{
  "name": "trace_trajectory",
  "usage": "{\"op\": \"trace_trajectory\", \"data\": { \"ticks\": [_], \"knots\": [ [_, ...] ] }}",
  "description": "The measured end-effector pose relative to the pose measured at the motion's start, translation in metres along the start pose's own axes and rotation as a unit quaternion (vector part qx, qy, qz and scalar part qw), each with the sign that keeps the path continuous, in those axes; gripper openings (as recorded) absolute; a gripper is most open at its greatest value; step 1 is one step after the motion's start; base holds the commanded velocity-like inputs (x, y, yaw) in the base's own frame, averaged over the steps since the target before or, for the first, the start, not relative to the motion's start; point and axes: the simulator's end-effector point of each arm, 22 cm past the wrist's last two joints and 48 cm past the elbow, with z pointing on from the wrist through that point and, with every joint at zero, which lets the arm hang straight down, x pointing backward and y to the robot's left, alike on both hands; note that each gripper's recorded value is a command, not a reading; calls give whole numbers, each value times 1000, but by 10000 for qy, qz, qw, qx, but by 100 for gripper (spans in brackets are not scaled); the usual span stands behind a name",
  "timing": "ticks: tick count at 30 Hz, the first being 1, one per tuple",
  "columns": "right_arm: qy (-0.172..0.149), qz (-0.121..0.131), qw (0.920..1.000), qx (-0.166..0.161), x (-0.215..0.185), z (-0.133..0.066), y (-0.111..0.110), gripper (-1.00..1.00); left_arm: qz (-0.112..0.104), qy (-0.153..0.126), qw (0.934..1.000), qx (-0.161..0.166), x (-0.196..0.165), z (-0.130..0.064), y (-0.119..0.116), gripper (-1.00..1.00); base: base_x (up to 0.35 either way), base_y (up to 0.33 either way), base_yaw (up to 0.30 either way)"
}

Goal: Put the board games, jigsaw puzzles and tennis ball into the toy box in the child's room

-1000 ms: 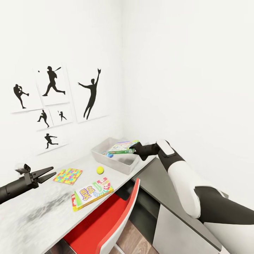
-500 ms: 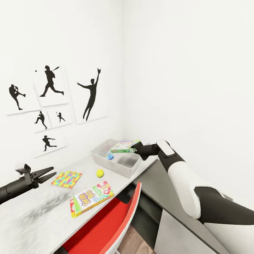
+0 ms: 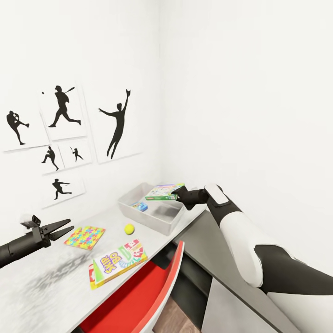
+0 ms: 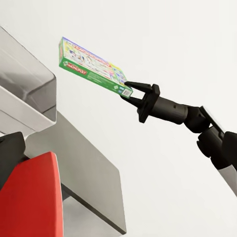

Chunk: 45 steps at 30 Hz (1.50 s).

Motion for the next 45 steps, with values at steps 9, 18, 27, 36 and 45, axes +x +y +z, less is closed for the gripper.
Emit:
{"op": "trace_trajectory", "data": {
  "ticks": [9, 18, 27, 36, 45],
  "knots": [
    [-8, 4, 10000, -18, -1, 0, 0, -100, 0, 0, 10000, -1, 0, 0, 0, 100, 2, -1, 0],
    [-20, -3, 10000, -30, -1, -1, 1, -100, -9, 2, 10000, -17, 1, -1, 1, 100, 65, 26, 0],
    [-13, -37, 10000, -16, 0, 0, 1, -100, -5, -2, 10000, -29, 2, -1, 2, 100, 25, 12, 0],
    [-18, -47, 10000, -20, 0, 0, 2, -100, -69, -8, 10000, -12, 5, 2, 4, 100, 0, -27, 5],
    [-15, -48, 10000, -24, 1, 0, 2, -100, -74, -13, 10000, -9, 5, 2, 4, 100, 0, -20, 27]
  ]
}}
